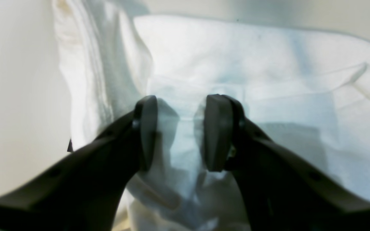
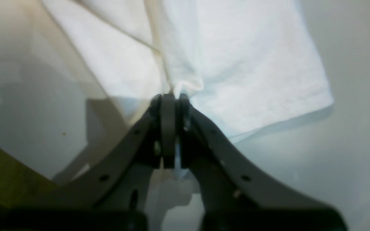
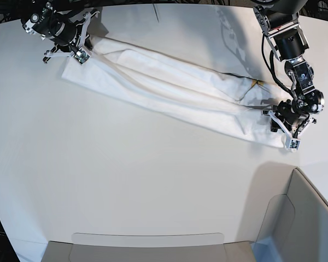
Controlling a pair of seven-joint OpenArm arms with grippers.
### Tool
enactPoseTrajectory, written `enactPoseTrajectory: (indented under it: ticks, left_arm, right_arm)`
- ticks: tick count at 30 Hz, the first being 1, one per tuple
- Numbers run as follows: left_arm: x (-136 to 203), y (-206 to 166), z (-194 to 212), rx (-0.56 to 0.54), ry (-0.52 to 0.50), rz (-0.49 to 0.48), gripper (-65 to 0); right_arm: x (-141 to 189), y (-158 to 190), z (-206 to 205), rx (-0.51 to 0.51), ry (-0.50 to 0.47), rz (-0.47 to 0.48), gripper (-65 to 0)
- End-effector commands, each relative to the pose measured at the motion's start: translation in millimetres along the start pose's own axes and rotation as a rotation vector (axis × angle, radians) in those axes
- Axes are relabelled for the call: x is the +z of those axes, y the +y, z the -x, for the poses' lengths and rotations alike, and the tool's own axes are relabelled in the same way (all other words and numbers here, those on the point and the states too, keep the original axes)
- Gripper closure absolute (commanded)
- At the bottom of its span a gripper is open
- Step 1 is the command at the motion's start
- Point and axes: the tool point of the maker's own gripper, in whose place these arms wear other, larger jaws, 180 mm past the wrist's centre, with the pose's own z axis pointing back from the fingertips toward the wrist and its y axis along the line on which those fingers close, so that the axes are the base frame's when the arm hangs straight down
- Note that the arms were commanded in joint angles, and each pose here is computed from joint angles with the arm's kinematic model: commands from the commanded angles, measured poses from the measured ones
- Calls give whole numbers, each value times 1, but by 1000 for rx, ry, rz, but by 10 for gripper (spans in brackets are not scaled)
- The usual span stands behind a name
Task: Layout the t-shirt on the table in an organized manner, then fold the t-shirt properly
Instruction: 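Release the strip end with the right gripper and move it outward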
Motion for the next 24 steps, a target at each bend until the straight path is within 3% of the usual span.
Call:
enactPoseTrajectory:
  ticks: [1, 9, 19, 24]
  left_arm:
    - [-1, 0, 63, -50, 257, -26, -245]
    - [-1, 0, 63, -50, 257, -26, -245]
    - [-2, -1, 63, -55, 258, -24, -245]
    - [-2, -1, 63, -55, 258, -24, -246]
  right_arm:
    - [3, 2, -6, 17, -32, -11, -10]
    - [5, 1, 2, 21, -4, -4, -20]
    - [4, -4, 9, 38, 33, 26, -238]
    - [13, -36, 10, -36, 19, 132, -254]
